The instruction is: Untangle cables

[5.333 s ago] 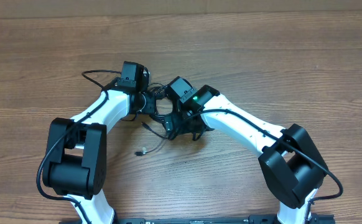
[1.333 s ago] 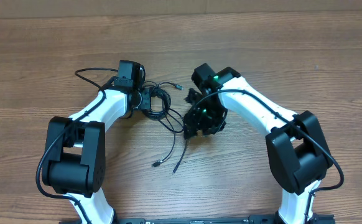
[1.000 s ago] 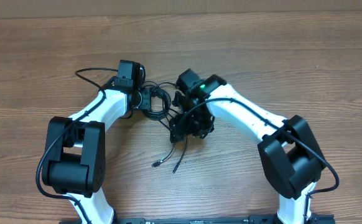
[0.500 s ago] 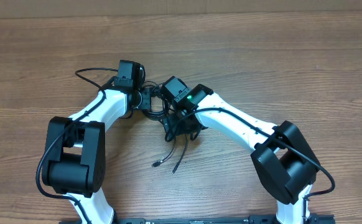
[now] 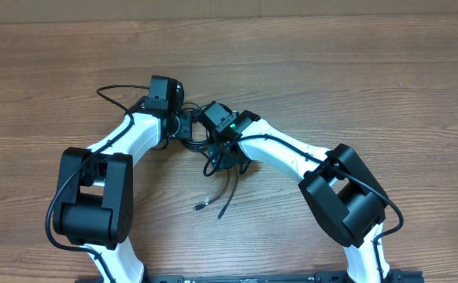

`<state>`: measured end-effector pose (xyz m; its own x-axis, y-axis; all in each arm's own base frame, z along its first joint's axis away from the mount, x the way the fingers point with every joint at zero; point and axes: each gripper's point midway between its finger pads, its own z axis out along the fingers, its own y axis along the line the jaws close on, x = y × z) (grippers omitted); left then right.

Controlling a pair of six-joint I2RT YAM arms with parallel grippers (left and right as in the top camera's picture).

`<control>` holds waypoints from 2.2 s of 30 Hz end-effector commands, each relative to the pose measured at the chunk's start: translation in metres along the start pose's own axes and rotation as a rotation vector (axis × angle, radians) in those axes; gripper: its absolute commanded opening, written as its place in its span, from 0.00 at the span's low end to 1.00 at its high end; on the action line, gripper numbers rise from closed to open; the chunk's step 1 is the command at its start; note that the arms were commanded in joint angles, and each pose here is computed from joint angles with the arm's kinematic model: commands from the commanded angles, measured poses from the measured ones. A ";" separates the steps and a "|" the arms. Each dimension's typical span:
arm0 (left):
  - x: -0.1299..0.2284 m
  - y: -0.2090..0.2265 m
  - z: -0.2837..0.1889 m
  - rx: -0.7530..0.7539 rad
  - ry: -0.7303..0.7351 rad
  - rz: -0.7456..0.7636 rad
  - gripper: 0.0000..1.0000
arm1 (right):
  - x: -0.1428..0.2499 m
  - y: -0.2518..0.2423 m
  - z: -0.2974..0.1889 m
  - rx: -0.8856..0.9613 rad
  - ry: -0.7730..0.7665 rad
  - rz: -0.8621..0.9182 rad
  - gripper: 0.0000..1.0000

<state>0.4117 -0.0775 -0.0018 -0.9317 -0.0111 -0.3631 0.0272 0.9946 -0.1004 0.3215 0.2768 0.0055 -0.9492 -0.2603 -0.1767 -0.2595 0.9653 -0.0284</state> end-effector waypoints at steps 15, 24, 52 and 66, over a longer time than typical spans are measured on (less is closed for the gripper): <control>0.069 0.037 0.035 -0.135 0.210 -0.004 0.33 | 0.054 -0.032 0.020 0.123 0.148 -0.015 0.96; 0.073 0.042 0.049 -0.155 0.216 -0.008 0.36 | 0.100 -0.061 0.012 0.225 0.334 -0.060 1.00; 0.085 0.093 0.052 -0.174 0.255 -0.263 0.39 | 0.114 -0.175 -0.009 0.417 0.508 0.216 1.00; 0.084 0.093 0.052 -0.173 0.252 -0.262 0.39 | 0.096 -0.206 0.001 0.431 0.431 0.341 1.00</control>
<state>0.4264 -0.0290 -0.0064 -0.9139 -0.1954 -0.3558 -0.1493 0.9769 -0.1529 0.2862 0.0731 0.0154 -0.9741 0.1651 0.1542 0.1004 0.9278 -0.3593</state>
